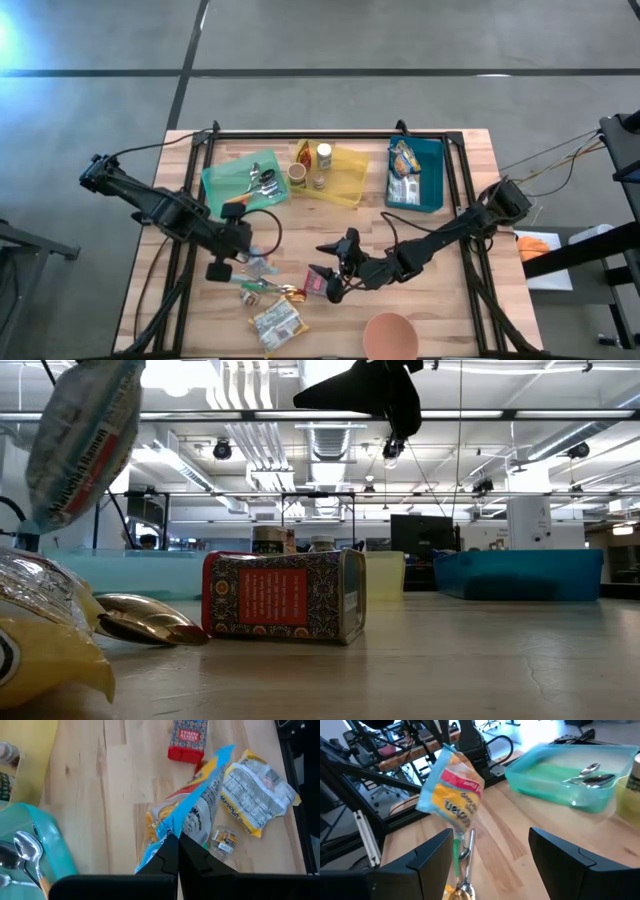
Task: Pick & Place Food Item
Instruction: Put the light blue noodle pack into the blue bin
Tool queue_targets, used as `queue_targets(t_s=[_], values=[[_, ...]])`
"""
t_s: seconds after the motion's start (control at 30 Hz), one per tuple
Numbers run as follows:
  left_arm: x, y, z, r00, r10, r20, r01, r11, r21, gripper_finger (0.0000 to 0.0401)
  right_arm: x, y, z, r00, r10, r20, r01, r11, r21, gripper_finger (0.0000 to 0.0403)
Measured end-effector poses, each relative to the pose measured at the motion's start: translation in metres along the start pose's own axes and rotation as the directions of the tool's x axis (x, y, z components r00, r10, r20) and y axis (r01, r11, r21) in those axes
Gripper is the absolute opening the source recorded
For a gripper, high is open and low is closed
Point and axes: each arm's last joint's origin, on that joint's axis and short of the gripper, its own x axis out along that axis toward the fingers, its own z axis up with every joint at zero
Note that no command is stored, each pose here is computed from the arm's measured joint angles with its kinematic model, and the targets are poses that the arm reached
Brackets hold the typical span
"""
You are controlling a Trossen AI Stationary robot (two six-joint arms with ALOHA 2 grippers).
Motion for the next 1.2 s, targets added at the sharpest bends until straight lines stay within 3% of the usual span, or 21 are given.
queue_targets(t_s=[0.17,0.67,0.97,1.2], values=[[0.001,0.003,0.003,1.000,0.002,0.021,-0.002,1.000,-0.003,0.0000,0.000,0.001,0.000,1.000,0.006,-0.003,-0.007,1.000,-0.016,0.0264],[0.002,0.021,0.018,0.993,0.025,0.116,-0.022,0.999,-0.031,0.0000,0.005,0.006,0.017,0.999,0.019,0.031,-0.016,0.996,-0.089,0.0354],[0.003,0.027,0.021,0.990,0.038,0.137,-0.034,0.999,-0.032,0.0000,0.007,0.013,0.025,0.998,0.035,0.051,-0.028,0.992,-0.122,0.0357],[0.003,0.029,0.023,0.988,0.041,0.150,-0.036,0.999,-0.035,0.0000,0.035,0.029,0.016,0.999,0.033,0.034,-0.026,0.981,-0.193,0.0357]])
